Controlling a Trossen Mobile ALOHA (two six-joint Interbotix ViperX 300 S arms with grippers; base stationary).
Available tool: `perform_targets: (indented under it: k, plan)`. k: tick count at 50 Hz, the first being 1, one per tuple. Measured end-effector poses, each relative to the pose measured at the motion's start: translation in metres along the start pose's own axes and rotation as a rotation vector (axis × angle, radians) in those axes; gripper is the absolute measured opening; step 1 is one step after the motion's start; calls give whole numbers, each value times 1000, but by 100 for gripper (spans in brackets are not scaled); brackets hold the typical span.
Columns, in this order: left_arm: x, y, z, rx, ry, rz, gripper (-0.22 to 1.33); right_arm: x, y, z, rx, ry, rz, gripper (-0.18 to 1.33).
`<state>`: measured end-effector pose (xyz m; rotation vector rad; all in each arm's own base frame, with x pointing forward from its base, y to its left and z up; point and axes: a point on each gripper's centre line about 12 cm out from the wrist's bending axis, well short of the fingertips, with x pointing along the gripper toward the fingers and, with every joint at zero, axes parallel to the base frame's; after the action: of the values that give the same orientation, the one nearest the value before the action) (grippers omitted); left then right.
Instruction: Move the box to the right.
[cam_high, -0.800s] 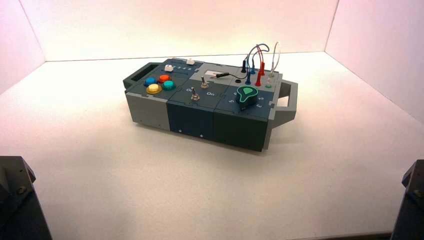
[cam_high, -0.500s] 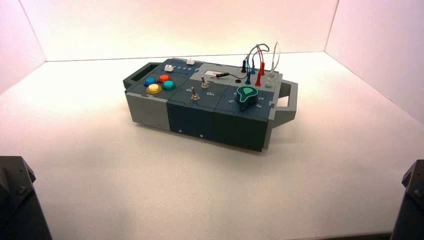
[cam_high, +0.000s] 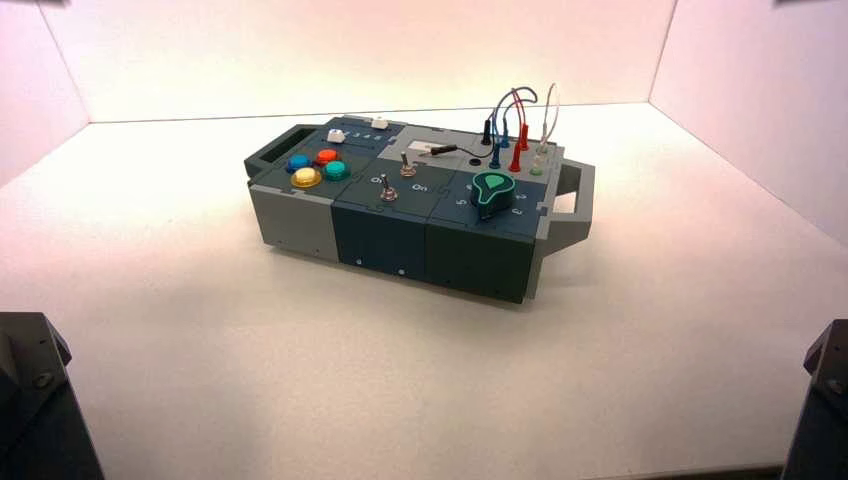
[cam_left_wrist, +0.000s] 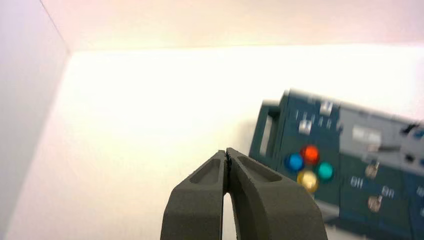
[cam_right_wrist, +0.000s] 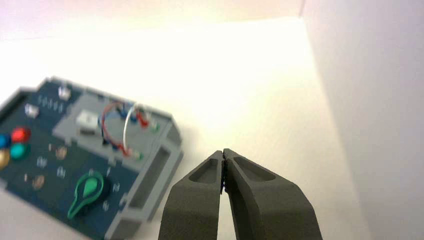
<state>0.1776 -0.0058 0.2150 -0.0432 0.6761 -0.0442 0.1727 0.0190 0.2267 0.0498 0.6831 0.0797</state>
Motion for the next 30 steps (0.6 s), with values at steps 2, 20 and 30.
perform_targets:
  k: [2, 20, 30]
  plan:
    - [6, -2, -1, 5, 40, -9, -16, 5, 4, -2, -12, 37, 16, -14]
    - [75, -19, -5, 65, 444, -68, -16, 19, 22, 2, -68, 129, 74, -14]
    - [102, -24, -1, 77, 540, -77, -16, 12, 22, 7, -71, 91, 79, -13]
